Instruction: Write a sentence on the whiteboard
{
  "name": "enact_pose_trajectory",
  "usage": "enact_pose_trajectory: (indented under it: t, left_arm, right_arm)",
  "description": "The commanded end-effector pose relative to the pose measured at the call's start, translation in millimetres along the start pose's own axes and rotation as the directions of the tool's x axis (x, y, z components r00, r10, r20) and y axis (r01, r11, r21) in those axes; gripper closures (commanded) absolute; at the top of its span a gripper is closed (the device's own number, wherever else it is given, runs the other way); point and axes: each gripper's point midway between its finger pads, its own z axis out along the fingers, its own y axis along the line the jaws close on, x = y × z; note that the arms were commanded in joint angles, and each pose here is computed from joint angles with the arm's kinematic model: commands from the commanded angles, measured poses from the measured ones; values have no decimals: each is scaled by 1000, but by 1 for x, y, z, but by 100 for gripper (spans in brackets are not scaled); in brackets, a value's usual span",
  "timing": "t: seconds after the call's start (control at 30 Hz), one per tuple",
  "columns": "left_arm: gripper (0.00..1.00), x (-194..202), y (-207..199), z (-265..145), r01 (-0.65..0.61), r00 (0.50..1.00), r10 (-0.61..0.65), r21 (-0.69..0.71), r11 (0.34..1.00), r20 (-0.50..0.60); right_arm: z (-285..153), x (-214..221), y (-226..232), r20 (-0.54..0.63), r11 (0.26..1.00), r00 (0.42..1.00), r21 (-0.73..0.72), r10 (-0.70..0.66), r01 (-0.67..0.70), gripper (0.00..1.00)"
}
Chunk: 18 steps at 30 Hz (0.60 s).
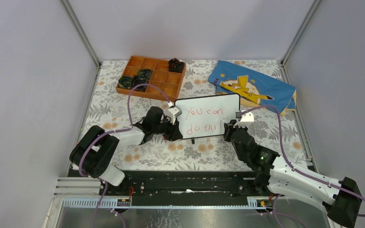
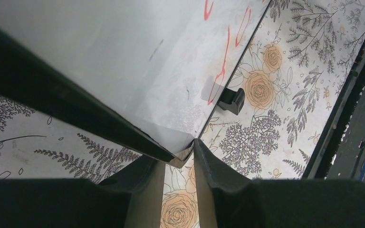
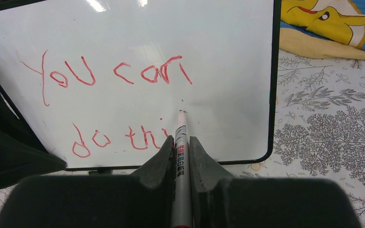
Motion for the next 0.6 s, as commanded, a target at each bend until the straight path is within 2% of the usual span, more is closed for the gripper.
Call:
enact_pose_trajectory:
  t: [0.0, 0.33, 0.57]
  left_arm:
    - [66, -9, 2, 1, -39, 999, 39, -14, 999, 12]
    - [66, -8, 2, 1, -39, 999, 39, -15, 999, 11]
    - [66, -6, 2, 2, -36, 999, 36, -14, 999, 6]
  right_arm:
    - [1, -9, 2, 36, 999, 999, -11, 41, -41, 100]
    - [-2, 5, 12, 1, 995, 999, -92, 41, -40, 100]
    - [-1, 7, 6, 1, 997, 999, -62, 41, -41, 100]
